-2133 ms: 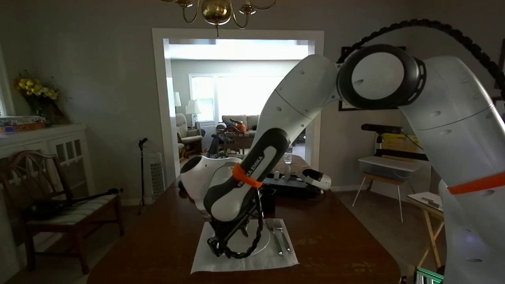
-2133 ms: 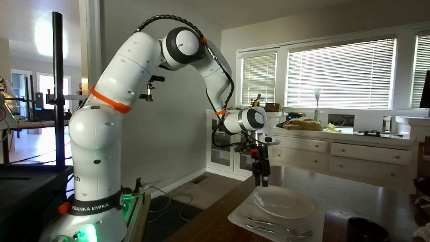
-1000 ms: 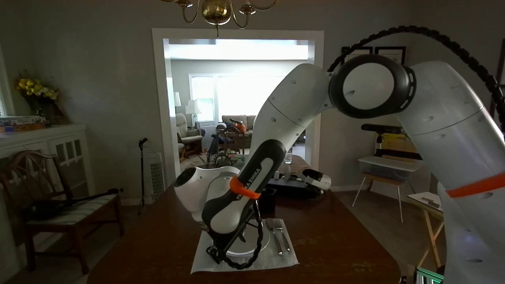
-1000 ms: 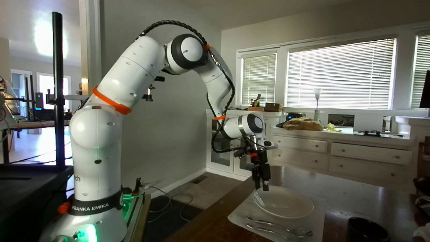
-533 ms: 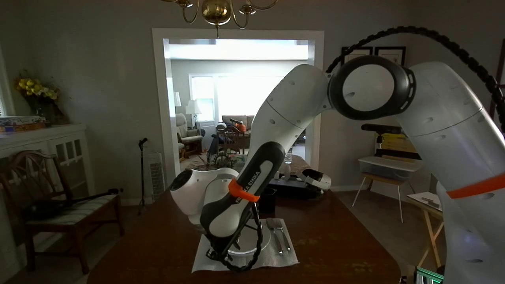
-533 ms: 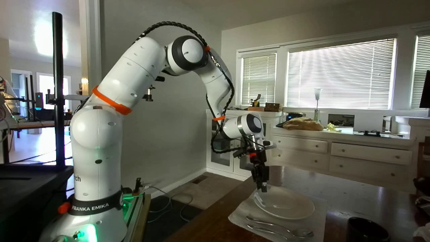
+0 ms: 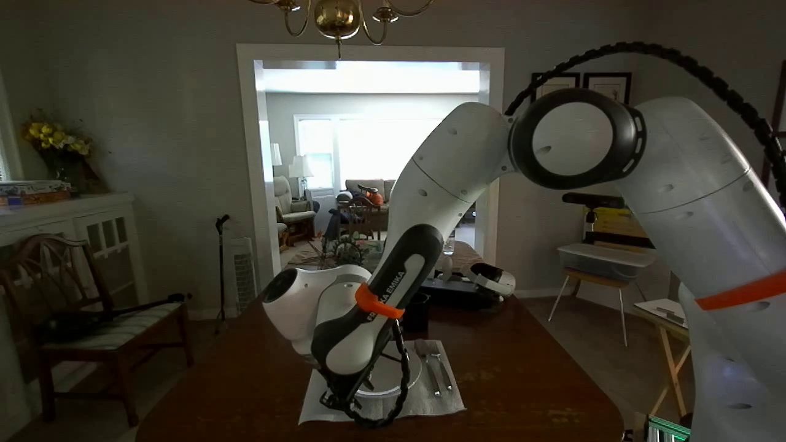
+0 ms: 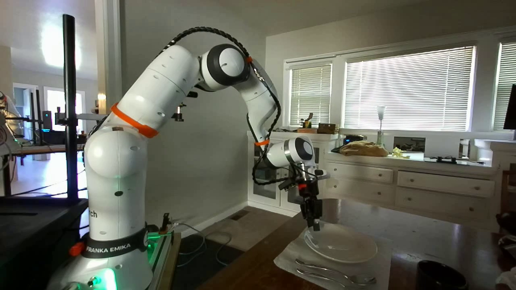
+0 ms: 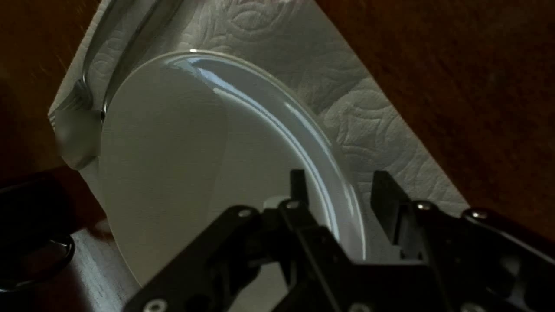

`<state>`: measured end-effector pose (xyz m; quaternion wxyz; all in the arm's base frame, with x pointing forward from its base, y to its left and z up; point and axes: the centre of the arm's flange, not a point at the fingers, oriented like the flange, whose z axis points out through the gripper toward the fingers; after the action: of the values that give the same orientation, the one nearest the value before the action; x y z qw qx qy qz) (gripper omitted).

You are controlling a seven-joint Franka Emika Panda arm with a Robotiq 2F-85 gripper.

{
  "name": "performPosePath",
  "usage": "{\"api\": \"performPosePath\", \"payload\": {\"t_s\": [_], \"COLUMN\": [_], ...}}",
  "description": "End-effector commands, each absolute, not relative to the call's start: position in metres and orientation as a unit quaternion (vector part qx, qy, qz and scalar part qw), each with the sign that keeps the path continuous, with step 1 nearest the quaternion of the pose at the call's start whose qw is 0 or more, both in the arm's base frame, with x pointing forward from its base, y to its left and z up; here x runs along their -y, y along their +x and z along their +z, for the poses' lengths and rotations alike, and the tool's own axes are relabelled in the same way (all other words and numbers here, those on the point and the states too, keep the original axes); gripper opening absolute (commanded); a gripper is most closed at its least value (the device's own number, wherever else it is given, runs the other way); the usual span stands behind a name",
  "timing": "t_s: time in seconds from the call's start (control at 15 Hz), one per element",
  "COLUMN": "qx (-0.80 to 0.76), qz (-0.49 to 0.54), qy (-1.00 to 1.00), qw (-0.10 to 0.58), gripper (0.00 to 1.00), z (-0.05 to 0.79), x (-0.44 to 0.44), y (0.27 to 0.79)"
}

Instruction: Move the white placemat forwards.

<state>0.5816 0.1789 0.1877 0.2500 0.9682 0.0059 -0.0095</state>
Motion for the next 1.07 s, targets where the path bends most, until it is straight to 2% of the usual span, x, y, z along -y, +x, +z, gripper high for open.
{"api": "performPosePath", "payload": {"t_s": [0.0, 0.07, 0.13, 0.2, 0.27, 0.33, 0.53, 0.67, 1.0], "qx": [-0.011, -0.013, -0.014, -0.015, -0.016, -0.018, -0.023, -0.026, -0.040], "qz": [0.004, 0.005, 0.005, 0.006, 0.006, 0.008, 0.010, 0.011, 0.003], "qy": [0.966, 0.966, 0.966, 0.966, 0.966, 0.966, 0.965, 0.964, 0.964], "qw": [0.257, 0.257, 0.258, 0.258, 0.258, 0.260, 0.262, 0.264, 0.264], "gripper": [0.34, 0.25, 0.23, 0.15, 0.03, 0.00, 0.07, 0.02, 0.03], "z": [0.181, 0.182, 0.182, 0.182, 0.182, 0.181, 0.181, 0.181, 0.175], "x": [-0.186, -0.187, -0.188, -0.189, -0.190, -0.190, -0.189, -0.189, -0.197], "y": [0.586, 0.586, 0.586, 0.586, 0.586, 0.587, 0.588, 0.588, 0.582]}}
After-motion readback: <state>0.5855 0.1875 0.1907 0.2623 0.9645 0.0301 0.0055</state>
